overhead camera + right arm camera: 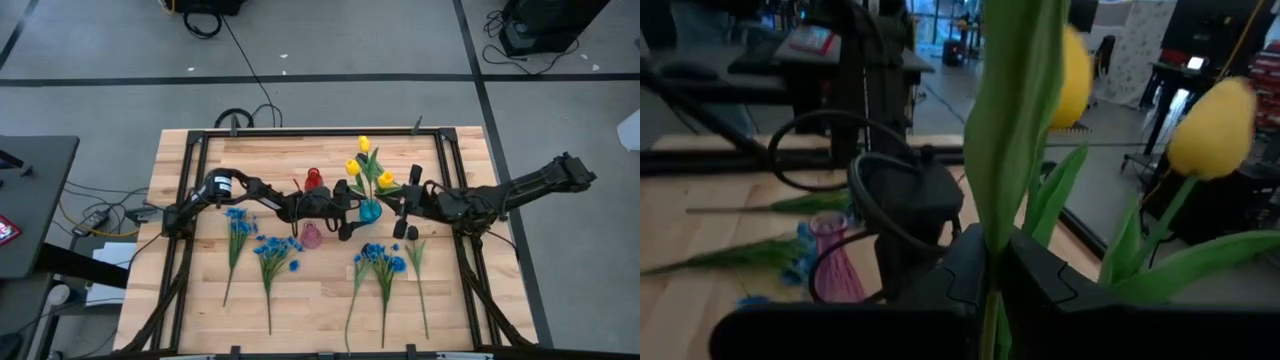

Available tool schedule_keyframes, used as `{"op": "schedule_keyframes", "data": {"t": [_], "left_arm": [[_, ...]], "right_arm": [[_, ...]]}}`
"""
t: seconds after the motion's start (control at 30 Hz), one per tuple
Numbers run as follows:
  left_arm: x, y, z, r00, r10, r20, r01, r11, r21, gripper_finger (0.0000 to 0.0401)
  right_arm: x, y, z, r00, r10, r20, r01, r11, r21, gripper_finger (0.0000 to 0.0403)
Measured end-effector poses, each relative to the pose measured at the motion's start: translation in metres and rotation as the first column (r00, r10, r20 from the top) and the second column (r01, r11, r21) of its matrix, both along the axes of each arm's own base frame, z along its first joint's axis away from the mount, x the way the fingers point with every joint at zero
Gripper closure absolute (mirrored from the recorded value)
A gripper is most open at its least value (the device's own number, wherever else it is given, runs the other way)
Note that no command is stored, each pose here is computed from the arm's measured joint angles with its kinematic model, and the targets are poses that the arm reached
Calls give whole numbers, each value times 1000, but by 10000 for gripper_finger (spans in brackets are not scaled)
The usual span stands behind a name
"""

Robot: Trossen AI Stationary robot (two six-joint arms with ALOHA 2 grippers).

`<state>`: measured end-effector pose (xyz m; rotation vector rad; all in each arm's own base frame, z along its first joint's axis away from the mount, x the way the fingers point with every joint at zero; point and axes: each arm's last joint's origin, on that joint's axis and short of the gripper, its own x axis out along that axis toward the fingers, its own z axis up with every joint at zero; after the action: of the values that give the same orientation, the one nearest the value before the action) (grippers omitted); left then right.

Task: Sort flowers into vase by color
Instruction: Put the yellow flower into the blue vase

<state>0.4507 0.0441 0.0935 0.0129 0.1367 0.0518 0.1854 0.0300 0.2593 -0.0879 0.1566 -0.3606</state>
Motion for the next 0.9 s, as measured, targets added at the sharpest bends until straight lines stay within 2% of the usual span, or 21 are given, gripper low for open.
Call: {"op": "schedule_keyframes", "data": {"t": [0.13, 0.33, 0.9], "left_arm": [[7, -1, -11, 1000, 9, 5, -9, 1000, -2, 7], [23, 1, -10, 999, 10, 37, -10, 1000, -1, 8], [23, 1, -14, 1000, 19, -6, -19, 1000, 0, 9]], "right_arm": [[8, -1, -8, 999, -5, -42, 5, 1000, 5, 366], [18, -2, -22, 994, -17, -105, 20, 999, 31, 366], [17, -3, -46, 962, -50, -270, 84, 989, 118, 366]]}}
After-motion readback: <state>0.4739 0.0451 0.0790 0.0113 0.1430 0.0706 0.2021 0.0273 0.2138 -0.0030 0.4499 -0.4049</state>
